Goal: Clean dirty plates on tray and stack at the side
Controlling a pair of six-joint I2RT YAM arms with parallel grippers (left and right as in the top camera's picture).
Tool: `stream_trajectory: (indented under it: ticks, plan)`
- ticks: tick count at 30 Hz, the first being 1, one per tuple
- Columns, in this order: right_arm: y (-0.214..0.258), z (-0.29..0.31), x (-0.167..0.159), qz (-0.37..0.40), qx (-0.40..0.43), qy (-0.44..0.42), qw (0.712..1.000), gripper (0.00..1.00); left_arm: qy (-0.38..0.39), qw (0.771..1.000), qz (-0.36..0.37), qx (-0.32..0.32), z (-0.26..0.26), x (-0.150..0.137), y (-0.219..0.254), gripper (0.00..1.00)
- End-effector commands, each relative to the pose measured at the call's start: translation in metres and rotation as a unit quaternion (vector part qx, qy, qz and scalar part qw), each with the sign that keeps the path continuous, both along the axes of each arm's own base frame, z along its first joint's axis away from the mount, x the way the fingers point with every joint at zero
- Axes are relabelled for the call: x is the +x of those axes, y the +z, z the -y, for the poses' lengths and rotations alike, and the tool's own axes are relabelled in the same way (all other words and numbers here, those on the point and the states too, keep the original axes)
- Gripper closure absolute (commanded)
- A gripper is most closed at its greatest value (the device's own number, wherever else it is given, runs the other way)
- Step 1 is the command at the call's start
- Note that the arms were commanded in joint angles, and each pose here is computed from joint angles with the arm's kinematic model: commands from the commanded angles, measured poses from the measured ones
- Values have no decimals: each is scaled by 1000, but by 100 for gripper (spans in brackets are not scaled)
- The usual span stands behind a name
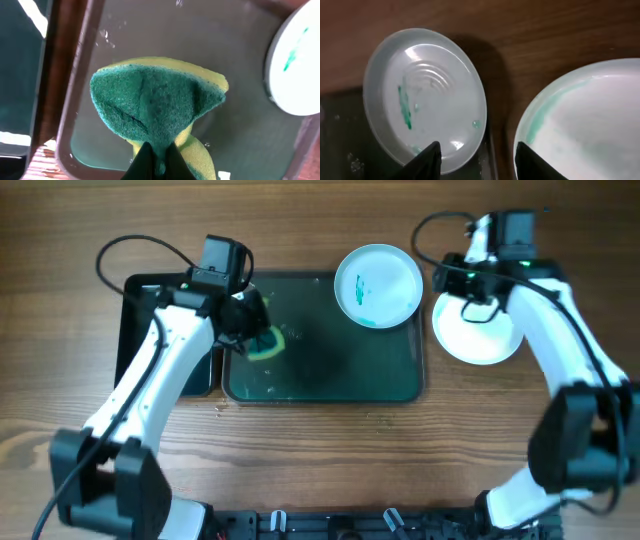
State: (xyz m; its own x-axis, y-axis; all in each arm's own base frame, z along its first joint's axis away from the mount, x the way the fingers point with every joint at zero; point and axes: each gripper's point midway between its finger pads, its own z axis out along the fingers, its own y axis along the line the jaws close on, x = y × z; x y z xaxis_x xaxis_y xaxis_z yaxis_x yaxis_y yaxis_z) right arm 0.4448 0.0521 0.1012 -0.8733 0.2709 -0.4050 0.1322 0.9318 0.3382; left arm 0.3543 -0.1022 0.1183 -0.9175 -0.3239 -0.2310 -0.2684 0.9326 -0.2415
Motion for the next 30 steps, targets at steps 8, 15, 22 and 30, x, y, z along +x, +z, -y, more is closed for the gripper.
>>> stream_trajectory:
  ticks: [8, 15, 22, 30]
  plan:
    - [-72, -22, 48, 33, -13, 46, 998, 66, -32, 999, -30, -7, 17, -6, -20, 96]
    - [-79, -20, 50, 35, -26, 44, 998, 90, -32, 999, -29, -7, 17, -6, -20, 96]
    - [-79, -45, 22, -17, 21, 78, 997, 96, -32, 999, -28, -8, 17, -5, -20, 96]
    - [-91, -124, -68, -151, 22, 179, 972, 96, -32, 999, -8, -11, 19, 4, -17, 96]
